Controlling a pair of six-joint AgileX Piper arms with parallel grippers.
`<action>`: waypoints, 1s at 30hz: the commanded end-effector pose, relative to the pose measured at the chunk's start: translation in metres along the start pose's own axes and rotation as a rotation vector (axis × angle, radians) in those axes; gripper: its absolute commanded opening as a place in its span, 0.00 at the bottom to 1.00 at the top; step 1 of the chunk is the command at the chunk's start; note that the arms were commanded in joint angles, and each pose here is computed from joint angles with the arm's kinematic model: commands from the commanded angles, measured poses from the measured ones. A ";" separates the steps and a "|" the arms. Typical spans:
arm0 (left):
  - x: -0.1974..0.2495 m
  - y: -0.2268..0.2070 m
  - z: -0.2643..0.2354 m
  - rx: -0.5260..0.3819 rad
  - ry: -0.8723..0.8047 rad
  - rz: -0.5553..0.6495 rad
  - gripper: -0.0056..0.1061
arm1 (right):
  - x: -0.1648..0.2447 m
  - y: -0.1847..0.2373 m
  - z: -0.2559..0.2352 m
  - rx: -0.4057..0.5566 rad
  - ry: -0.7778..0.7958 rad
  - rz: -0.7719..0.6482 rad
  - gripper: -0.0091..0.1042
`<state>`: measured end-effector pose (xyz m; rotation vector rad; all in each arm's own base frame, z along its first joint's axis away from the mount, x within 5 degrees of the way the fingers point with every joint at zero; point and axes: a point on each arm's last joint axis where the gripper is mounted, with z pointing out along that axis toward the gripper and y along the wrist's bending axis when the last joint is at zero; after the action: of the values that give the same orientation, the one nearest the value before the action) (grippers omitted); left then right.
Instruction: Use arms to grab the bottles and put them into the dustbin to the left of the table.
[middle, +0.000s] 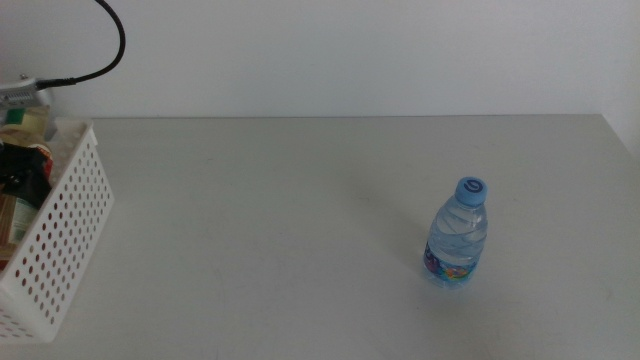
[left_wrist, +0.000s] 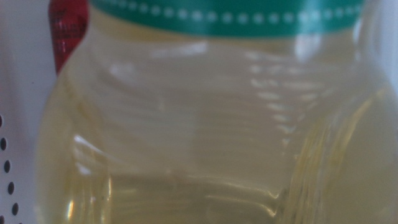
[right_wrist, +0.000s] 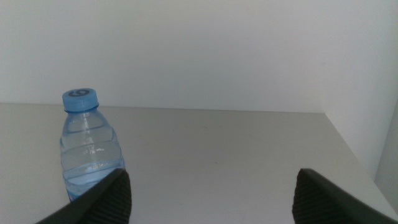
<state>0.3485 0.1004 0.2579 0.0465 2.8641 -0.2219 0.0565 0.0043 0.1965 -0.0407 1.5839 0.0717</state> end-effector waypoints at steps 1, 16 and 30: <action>-0.007 -0.007 -0.029 -0.012 -0.121 0.013 0.23 | -0.011 -0.001 -0.003 0.010 -0.106 -0.015 0.67; -0.003 -0.015 -0.049 -0.021 -0.149 0.051 0.89 | -0.011 -0.001 -0.003 0.010 -0.106 -0.015 0.67; 0.034 -0.082 -0.170 -0.005 -0.576 0.136 0.85 | -0.011 -0.001 -0.003 0.010 -0.106 -0.015 0.67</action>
<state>0.2815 0.0597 0.3926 0.1193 2.4120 -0.1548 0.0565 0.0043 0.1965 -0.0407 1.5839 0.0717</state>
